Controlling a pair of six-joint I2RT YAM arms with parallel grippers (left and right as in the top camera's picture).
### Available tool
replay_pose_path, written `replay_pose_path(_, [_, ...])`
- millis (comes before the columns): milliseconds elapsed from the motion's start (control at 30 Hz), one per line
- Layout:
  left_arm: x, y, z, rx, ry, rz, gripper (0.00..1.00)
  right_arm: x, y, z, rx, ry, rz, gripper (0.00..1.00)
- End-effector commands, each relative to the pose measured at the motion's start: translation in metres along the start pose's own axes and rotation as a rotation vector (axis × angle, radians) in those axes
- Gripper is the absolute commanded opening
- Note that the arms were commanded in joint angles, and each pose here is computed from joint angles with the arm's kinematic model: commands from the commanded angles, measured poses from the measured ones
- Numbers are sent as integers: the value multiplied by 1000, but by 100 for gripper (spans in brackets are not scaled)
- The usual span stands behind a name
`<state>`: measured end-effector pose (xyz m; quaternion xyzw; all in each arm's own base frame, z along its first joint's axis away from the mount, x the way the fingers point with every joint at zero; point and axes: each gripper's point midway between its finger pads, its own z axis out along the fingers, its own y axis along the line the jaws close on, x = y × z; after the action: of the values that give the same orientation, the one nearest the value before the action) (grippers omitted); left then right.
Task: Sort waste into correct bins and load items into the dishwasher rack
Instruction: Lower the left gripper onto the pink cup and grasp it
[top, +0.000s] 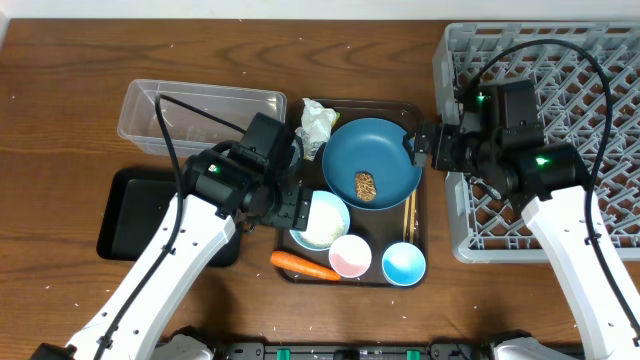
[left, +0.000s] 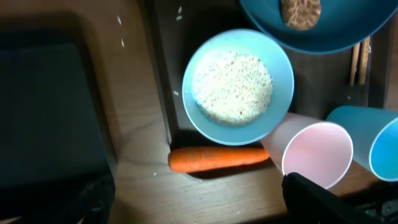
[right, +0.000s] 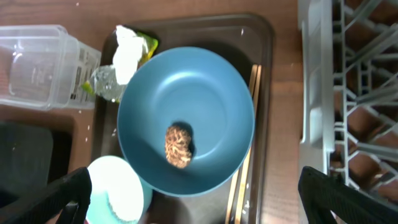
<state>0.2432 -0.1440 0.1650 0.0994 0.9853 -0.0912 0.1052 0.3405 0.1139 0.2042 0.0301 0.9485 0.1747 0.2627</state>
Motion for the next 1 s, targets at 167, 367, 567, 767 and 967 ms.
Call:
replay_pose_path(167, [3, -29, -2, 144, 28, 47, 87, -5, 9, -1, -26, -13, 8, 99])
replay_pose_path(367, [26, -37, 21, 111, 101, 182, 86, -9, 1, -1, 17, -36, 8, 99])
replay_pose_path(567, [46, -47, 60, 62, 190, 264, 74, -1, -1, -1, 29, -4, 13, 98])
replay_pose_path(767, [58, -53, 92, -12, 270, 338, 67, 5, -4, 0, 39, 22, 18, 97])
replay_pose_path(967, [61, -43, 107, -98, 303, 373, 54, 5, -4, 0, 39, 23, 18, 98])
